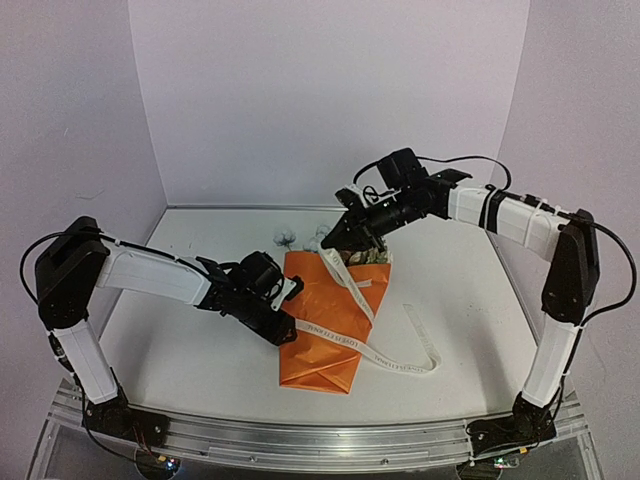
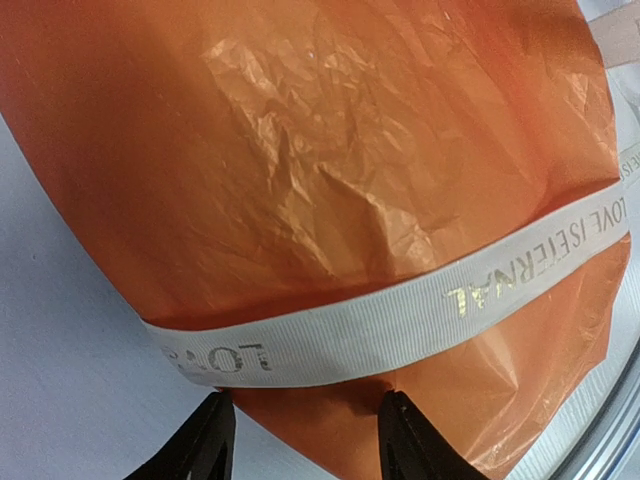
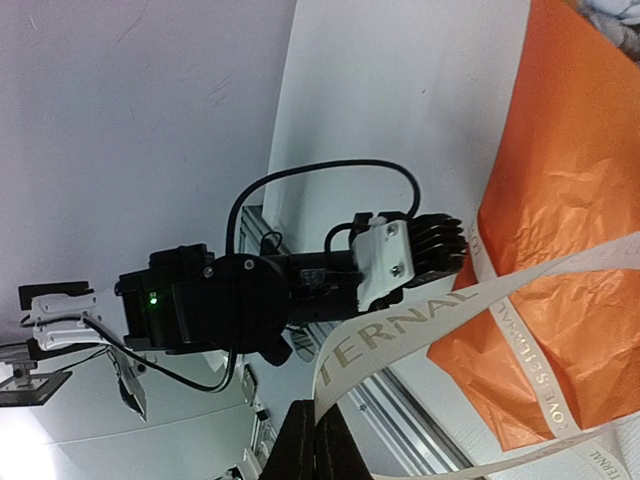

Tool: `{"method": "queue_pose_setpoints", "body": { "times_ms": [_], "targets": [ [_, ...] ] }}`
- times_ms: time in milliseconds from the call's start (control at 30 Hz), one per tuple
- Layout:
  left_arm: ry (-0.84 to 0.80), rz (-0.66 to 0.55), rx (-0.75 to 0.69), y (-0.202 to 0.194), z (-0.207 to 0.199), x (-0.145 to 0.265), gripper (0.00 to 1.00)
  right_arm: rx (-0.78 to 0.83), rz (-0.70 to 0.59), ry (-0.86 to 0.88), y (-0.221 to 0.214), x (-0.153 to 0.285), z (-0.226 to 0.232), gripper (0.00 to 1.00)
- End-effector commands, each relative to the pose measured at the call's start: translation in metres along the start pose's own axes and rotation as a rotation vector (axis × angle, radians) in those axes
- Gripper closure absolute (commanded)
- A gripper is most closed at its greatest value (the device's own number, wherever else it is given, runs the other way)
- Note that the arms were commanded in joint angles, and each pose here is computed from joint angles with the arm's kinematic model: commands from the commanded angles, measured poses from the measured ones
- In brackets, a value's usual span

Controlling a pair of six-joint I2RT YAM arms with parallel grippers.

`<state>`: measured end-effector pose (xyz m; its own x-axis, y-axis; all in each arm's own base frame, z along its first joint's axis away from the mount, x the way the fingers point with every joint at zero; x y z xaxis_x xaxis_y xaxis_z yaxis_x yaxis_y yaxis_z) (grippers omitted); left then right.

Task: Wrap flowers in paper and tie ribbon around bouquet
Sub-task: Place the right side of the ribbon on the folded bouquet.

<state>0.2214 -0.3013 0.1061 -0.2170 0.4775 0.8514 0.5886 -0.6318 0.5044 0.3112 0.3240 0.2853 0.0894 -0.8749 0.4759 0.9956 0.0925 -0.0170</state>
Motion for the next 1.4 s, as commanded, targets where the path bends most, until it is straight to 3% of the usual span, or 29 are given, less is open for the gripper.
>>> {"method": "queue_pose_setpoints", "body": {
  "times_ms": [0, 300, 433, 533, 667, 767, 867, 1033, 1367],
  "targets": [
    [0.053, -0.112, 0.029, 0.028, 0.004, 0.006, 0.56, -0.014, 0.110, 0.098, -0.008, -0.015, 0.007, 1.00],
    [0.100, -0.159, 0.095, 0.036, 0.013, 0.004, 0.76, -0.142, 0.276, 0.132, -0.029, -0.053, -0.026, 1.00],
    [0.079, -0.191, 0.104, 0.043, 0.015, 0.004, 0.80, -0.191, 0.319, 0.106, -0.041, -0.063, -0.047, 0.94],
    [0.061, -0.197, 0.097, 0.047, 0.013, 0.001, 0.85, -0.196, 0.327, 0.013, -0.055, -0.059, -0.069, 0.86],
    [0.043, -0.207, 0.092, 0.049, 0.011, 0.001, 0.85, -0.144, 0.338, -0.262, -0.080, -0.039, -0.094, 0.72],
    [0.035, -0.210, 0.089, 0.047, 0.011, 0.001, 0.86, -0.109, 0.275, -0.347, -0.079, -0.033, -0.097, 0.57],
    [0.024, -0.210, 0.086, 0.046, 0.010, 0.000, 0.87, -0.089, 0.198, -0.439, -0.073, -0.031, -0.101, 0.49],
    [0.020, -0.211, 0.079, 0.046, 0.009, 0.002, 0.88, -0.129, 0.069, -0.658, -0.063, -0.025, -0.123, 0.44],
    [-0.007, -0.223, 0.061, 0.048, 0.006, 0.005, 0.88, -0.259, -0.112, -0.722, -0.022, -0.052, -0.134, 0.44]
  ]
}}
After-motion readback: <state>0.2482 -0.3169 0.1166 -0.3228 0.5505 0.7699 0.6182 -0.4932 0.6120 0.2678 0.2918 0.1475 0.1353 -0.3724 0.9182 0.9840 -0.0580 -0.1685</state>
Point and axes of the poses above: each gripper's point midway between its finger pads, its own x axis back along the fingers, its own z axis along the line the jaws close on, y = z × x, the point moved 8 cm from there along x, back along the fingers, and after that the axes turned 11 degrees about -x, right-handed, at the moved point
